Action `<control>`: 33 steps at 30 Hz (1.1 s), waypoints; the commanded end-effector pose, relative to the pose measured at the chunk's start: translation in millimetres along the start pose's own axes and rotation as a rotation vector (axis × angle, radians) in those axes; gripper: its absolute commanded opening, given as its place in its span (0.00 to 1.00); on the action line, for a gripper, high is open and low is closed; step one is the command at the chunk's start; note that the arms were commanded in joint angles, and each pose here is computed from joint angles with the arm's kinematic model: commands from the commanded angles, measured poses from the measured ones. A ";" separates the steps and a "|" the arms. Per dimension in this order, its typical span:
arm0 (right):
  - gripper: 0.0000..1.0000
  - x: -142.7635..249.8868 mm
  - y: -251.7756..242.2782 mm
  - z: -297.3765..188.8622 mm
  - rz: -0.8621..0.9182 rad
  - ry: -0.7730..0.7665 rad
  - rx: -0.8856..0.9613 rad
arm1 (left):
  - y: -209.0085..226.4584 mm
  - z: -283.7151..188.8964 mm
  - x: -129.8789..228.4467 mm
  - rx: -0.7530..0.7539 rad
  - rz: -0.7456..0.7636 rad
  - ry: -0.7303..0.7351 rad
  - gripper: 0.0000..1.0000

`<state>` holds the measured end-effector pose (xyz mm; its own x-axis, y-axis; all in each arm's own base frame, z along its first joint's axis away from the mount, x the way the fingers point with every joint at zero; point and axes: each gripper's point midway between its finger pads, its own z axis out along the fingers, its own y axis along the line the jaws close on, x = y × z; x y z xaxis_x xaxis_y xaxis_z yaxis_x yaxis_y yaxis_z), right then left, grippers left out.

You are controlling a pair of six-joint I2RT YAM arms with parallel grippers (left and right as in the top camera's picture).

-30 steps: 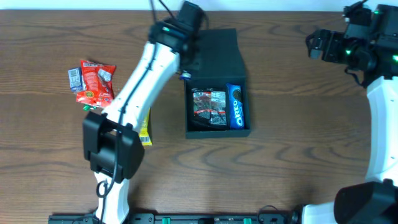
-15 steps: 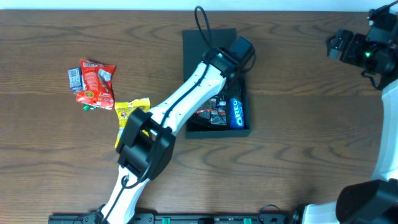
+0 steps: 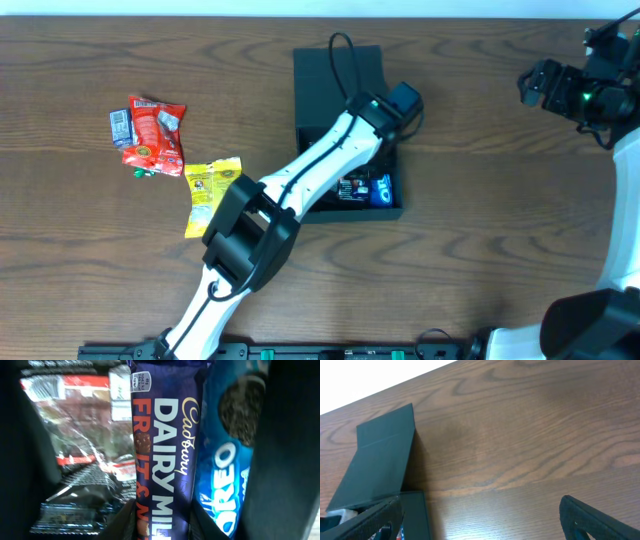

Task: Pack container
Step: 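Lower the Dairy Milk bar into the box between bag and Oreo, then release the bar and withdraw the left gripper to the pile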

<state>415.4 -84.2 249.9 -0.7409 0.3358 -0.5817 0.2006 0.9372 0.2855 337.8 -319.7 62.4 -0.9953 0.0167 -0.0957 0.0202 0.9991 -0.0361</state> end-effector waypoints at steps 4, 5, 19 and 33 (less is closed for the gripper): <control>0.99 1.1 -3.1 -1.0 0.017 0.002 0.004 | 1.3 7.3 -1.5 -0.054 -0.014 -0.042 0.06; 0.99 1.1 -3.1 -1.0 0.016 0.002 0.004 | 1.4 8.6 -1.7 -0.054 -0.016 -0.044 0.06; 0.99 1.1 -3.1 -1.0 0.016 0.002 0.004 | -1.2 16.6 -5.2 -0.040 -0.036 -0.064 0.67; 0.99 -0.4 -3.1 -1.0 0.010 -0.004 0.004 | 5.7 -39.0 -41.8 0.006 0.022 -0.201 0.67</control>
<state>415.5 -84.2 250.0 -0.7404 0.3360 -0.5822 0.2007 0.9371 0.2856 352.5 -320.5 58.3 -0.9854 0.0170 -0.1697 0.0217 0.9994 -0.0257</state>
